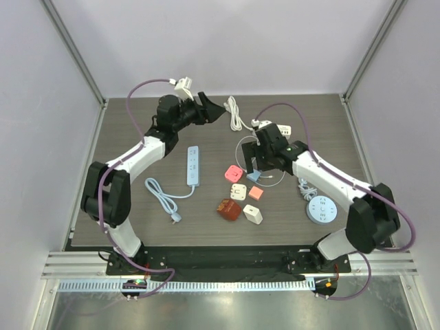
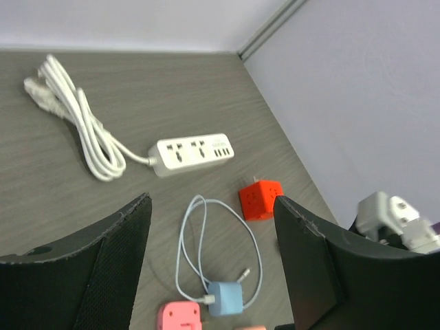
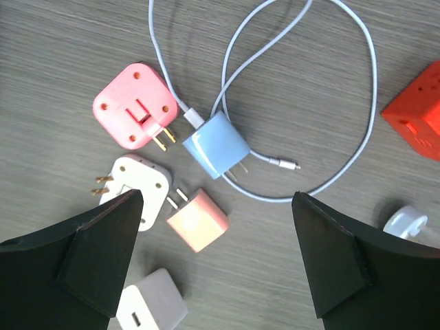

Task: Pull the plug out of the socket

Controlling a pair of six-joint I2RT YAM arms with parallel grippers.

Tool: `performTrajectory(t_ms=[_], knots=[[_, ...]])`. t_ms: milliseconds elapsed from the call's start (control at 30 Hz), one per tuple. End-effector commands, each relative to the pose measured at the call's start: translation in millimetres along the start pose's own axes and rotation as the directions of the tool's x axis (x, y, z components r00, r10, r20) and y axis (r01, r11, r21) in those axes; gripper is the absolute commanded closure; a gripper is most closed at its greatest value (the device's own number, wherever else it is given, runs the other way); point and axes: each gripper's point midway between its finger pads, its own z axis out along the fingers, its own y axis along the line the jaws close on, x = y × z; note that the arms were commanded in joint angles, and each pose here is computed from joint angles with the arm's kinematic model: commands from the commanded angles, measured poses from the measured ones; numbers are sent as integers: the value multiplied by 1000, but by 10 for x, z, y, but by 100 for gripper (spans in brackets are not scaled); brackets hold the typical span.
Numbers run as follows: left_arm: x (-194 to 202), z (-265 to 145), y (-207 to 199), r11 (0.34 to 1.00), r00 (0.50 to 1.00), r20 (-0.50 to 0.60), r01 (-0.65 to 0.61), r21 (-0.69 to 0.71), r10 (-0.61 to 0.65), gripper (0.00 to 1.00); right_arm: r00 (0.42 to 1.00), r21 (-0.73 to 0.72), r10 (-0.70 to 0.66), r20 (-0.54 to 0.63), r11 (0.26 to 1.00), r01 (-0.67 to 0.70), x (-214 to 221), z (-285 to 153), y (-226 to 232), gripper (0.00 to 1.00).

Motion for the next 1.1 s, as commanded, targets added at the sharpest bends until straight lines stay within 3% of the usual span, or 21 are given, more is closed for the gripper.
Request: performTrajectory(t_ms=[0, 200, 333, 600, 767, 800, 867, 1000, 1067], knots=[[-101, -167, -314, 998, 999, 27, 17, 65, -18, 27, 992, -56, 80, 93, 996, -75, -78, -154, 84, 4], [230, -587, -377, 996, 996, -2, 90, -6, -90, 18, 954, -150, 233, 189, 967, -206, -61, -378, 146, 0], [707, -1082, -407, 982, 981, -56, 181, -48, -184, 15, 909, -189, 347, 232, 932, -308, 105, -475, 97, 0], [1375, -1905, -499, 935, 932, -88, 355, 17, -353, 14, 726, -327, 593, 348, 803, -499, 272, -866, -62, 0], [1507, -2365, -611, 909, 917, -27, 398, 119, -398, 14, 656, -348, 677, 333, 735, -582, 625, -784, -165, 0], [1600, -2432, -576, 894, 902, -29, 431, 119, -431, 13, 615, -378, 717, 327, 696, -611, 646, -812, -170, 0], [1699, -2526, -557, 875, 883, -33, 469, 123, -469, 12, 597, -374, 746, 295, 665, -646, 865, -674, -182, 0], [1651, -2778, -718, 792, 827, 7, 536, 292, -562, 10, 541, -410, 805, 243, 590, -695, 1168, -513, -175, 0], [1764, -2799, -725, 791, 828, -46, 550, 267, -559, 8, 514, -463, 827, 229, 557, -689, 1189, -552, -141, 0]])
